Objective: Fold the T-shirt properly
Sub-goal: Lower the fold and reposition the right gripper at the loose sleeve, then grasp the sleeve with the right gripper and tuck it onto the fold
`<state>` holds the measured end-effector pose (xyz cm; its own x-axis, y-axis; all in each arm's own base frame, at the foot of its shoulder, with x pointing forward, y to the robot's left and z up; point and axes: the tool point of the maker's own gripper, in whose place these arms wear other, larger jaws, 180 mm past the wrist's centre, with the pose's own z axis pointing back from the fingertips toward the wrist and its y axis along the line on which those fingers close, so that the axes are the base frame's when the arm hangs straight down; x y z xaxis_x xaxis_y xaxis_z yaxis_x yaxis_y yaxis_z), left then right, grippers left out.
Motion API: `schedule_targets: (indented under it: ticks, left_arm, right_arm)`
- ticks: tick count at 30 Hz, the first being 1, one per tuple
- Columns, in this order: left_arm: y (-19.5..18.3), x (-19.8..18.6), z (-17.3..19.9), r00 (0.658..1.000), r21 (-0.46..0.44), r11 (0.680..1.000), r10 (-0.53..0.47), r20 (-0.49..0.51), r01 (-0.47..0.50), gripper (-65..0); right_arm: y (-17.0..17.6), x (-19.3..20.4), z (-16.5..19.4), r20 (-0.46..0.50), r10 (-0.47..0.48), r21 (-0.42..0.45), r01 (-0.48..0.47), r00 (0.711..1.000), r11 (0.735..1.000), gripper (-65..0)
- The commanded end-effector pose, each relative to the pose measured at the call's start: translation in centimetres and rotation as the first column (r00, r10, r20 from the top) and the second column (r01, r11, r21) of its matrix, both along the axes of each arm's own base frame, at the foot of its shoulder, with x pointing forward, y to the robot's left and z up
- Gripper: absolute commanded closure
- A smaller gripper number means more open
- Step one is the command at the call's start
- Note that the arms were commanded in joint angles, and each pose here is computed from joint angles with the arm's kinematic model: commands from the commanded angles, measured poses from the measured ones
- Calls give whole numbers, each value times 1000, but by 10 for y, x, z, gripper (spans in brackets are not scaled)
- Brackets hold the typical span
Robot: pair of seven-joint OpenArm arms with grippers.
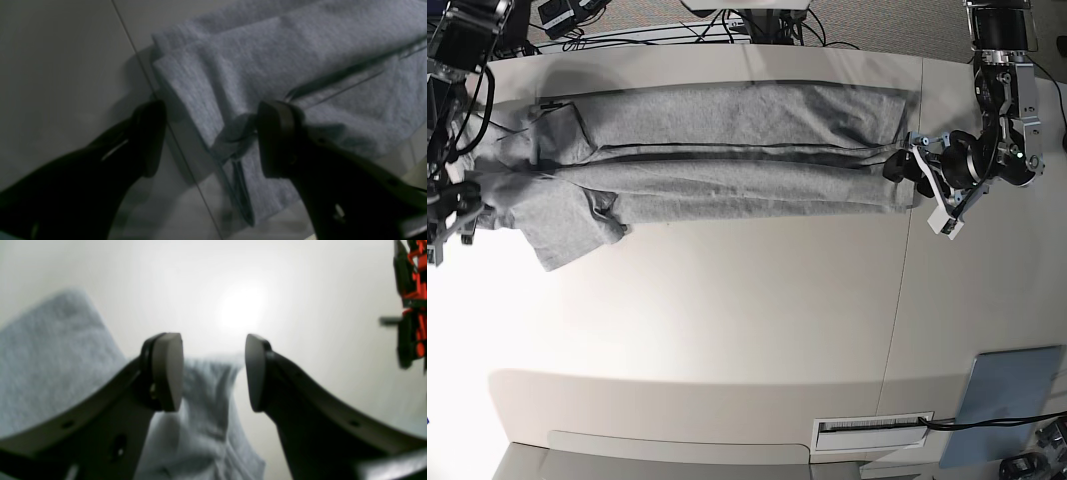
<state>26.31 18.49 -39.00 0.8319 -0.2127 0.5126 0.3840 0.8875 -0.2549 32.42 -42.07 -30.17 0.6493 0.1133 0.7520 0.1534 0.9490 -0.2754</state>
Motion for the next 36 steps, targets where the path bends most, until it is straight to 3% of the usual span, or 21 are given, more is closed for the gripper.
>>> schedule_targets:
  ticks: [1, 5, 7, 15, 24, 27, 29, 33, 36]
  left_arm:
    - [4, 10, 12, 999, 0, 1000, 1, 43, -1, -430]
    - [0, 12, 13, 998, -13, 1000, 7, 57, -6, -430]
    - [-2, 12, 12, 998, -20, 1000, 7, 56, -6, -430]
    - [-5, 12, 11, 998, -26, 1000, 8, 55, -7, -430]
    - [-5, 12, 11, 998, -25, 1000, 9, 56, -7, -430]
    - [-5, 12, 12, 998, -26, 1000, 9, 56, -7, -430]
    - [-5, 12, 11, 998, -25, 1000, 9, 56, -7, -430]
    - [-5, 12, 12, 998, -26, 1000, 9, 56, -7, -429]
    - [-5, 12, 12, 998, -27, 1000, 10, 60, -8, -429]
  right_arm:
    - [-6, 14, 28, 74, 14, -31, -11, 997, 999, -295]
    - [17, 38, 40, 121, 92, 11, -94, 988, 996, -295]
    - [29, 49, 32, 100, 120, 31, -124, 988, 992, -295]
    - [68, 81, -38, -119, 192, 225, -162, 974, 961, -295]
    - [76, 75, -86, -343, 226, 255, -141, 912, 957, -294]
    - [82, 69, -93, -370, 274, 263, -182, 888, 947, -287]
    - [84, 66, -94, -389, 291, 271, -193, 874, 943, -231]
    - [82, 62, -94, -409, 295, 269, -195, 864, 943, -36]
    - [79, 65, -89, -396, 292, 258, -200, 871, 945, -3]
